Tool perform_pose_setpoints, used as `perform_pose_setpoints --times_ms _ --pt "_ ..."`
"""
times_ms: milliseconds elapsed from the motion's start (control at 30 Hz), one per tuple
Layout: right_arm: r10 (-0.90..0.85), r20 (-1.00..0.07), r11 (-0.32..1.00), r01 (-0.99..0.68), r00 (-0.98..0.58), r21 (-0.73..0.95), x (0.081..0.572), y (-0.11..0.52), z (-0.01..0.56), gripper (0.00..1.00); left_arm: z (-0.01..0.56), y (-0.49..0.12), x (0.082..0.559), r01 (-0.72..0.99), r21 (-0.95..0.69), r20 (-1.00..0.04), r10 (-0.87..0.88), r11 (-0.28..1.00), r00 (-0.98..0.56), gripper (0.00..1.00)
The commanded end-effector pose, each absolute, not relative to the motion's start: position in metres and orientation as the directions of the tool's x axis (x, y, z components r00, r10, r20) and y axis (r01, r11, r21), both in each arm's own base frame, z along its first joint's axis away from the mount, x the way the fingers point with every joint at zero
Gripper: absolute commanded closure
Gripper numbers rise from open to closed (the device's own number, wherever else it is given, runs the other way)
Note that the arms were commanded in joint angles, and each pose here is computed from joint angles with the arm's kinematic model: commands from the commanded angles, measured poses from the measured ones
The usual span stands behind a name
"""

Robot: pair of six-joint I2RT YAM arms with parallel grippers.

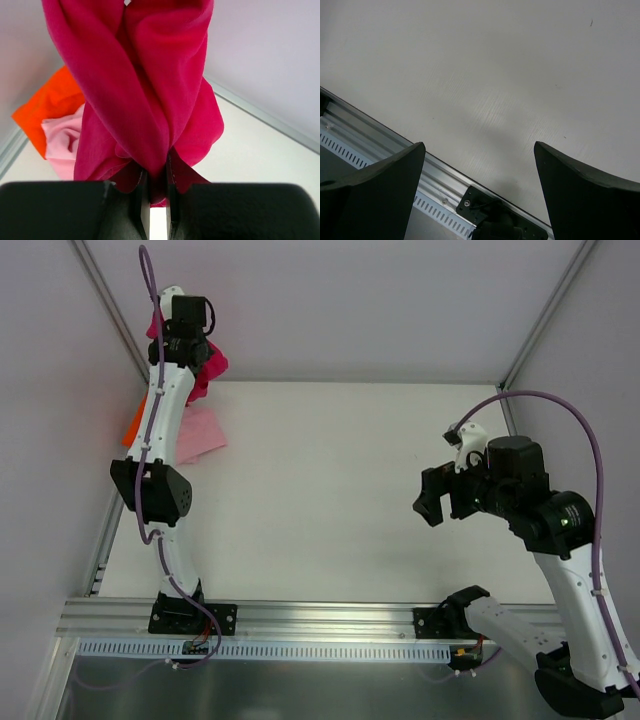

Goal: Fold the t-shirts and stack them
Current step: Put the neatly folded tshirt into the corner of the board with the left arm

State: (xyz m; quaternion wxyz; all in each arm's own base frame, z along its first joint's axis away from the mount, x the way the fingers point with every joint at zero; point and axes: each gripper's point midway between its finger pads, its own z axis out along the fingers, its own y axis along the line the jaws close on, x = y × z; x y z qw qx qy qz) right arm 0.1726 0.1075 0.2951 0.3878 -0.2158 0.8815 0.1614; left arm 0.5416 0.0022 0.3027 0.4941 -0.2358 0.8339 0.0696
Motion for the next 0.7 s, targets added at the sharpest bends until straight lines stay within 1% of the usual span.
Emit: perform_pose_setpoints --times_ms 0,67,267,367,567,667 --pt "-0.224 -0.779 0.842 -0.519 -0.585 0.147 0.168 0.113 0.302 0.04 0.382 0.042 0.525 -0.545 -0.181 -0.929 -0.324 0.819 -0.177 1.0" --pt "-0.222 -0.774 0.841 -0.519 -0.593 0.156 0.165 0.113 0.3 0.04 0.383 0.053 0.519 -0.572 -0.185 -0.93 -0.33 0.799 -0.16 1.0" --pt "-0.208 -0.769 0.835 -0.519 -0.605 0.183 0.156 0.114 0.298 0.04 0.364 0.086 0.511 -0.639 -0.181 -0.919 -0.36 0.748 -0.162 1.0" --pt "-0.197 -0.768 0.835 -0.515 -0.609 0.195 0.152 0.114 0.298 0.04 0.356 0.114 0.507 -0.678 -0.183 -0.912 -0.38 0.712 -0.153 1.0" --pt "-0.186 -0.755 0.849 -0.49 -0.629 0.199 0.145 0.108 0.291 0.04 0.336 0.14 0.505 -0.722 -0.096 -0.918 -0.341 0.686 -0.202 1.0" --pt "-0.184 -0.747 0.853 -0.482 -0.639 0.202 0.143 0.106 0.288 0.04 0.324 0.148 0.503 -0.736 -0.087 -0.911 -0.352 0.671 -0.213 1.0"
